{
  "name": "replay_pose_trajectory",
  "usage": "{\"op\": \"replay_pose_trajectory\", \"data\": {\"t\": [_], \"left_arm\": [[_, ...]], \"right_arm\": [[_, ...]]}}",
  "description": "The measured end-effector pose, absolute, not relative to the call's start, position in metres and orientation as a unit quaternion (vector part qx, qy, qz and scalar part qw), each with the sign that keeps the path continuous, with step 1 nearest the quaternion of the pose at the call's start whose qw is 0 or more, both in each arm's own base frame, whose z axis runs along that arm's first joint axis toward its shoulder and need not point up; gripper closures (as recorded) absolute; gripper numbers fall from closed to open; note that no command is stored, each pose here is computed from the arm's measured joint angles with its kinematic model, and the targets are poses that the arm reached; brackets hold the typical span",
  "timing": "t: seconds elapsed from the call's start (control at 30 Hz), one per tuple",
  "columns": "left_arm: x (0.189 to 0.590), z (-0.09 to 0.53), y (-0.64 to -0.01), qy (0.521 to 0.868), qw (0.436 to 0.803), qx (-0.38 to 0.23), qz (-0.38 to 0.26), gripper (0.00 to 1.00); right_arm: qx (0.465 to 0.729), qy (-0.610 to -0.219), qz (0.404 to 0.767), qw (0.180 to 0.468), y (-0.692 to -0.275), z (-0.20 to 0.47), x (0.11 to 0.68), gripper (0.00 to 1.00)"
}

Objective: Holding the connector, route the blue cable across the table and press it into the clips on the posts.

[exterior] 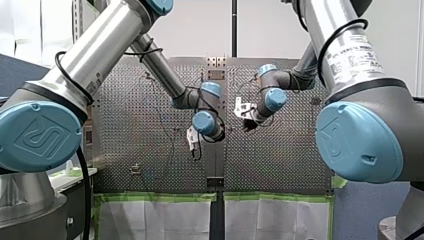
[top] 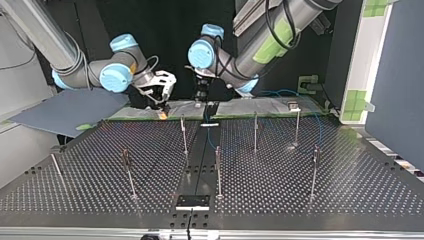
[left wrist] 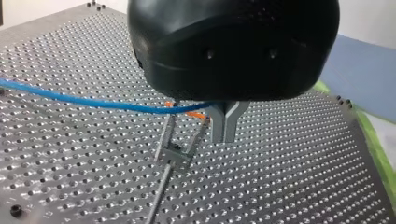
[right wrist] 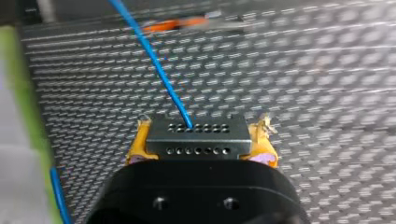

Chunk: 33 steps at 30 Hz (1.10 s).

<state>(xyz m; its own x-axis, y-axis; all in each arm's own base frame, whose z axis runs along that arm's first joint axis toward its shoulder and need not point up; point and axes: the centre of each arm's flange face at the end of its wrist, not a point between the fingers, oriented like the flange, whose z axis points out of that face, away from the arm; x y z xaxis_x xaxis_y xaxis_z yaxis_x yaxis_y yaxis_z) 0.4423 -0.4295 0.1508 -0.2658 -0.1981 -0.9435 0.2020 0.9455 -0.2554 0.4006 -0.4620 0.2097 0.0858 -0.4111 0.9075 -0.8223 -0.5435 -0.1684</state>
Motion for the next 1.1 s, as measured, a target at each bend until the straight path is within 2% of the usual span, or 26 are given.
{"op": "replay_pose_trajectory", "data": {"t": [0.27, 0.57, 1.1], "left_arm": [[0.443, 0.123, -0.432, 0.777, 0.602, 0.011, -0.181, 1.0], [0.471, 0.108, -0.446, 0.763, 0.615, -0.002, -0.2, 1.0], [0.521, 0.148, -0.454, 0.738, 0.642, -0.023, -0.205, 1.0]], "right_arm": [[0.711, -0.453, 0.501, 0.194, -0.462, 0.19, 0.385, 1.0], [0.697, -0.45, 0.521, 0.203, -0.475, 0.191, 0.378, 1.0], [0.684, -0.447, 0.54, 0.203, -0.494, 0.191, 0.365, 1.0]]}}
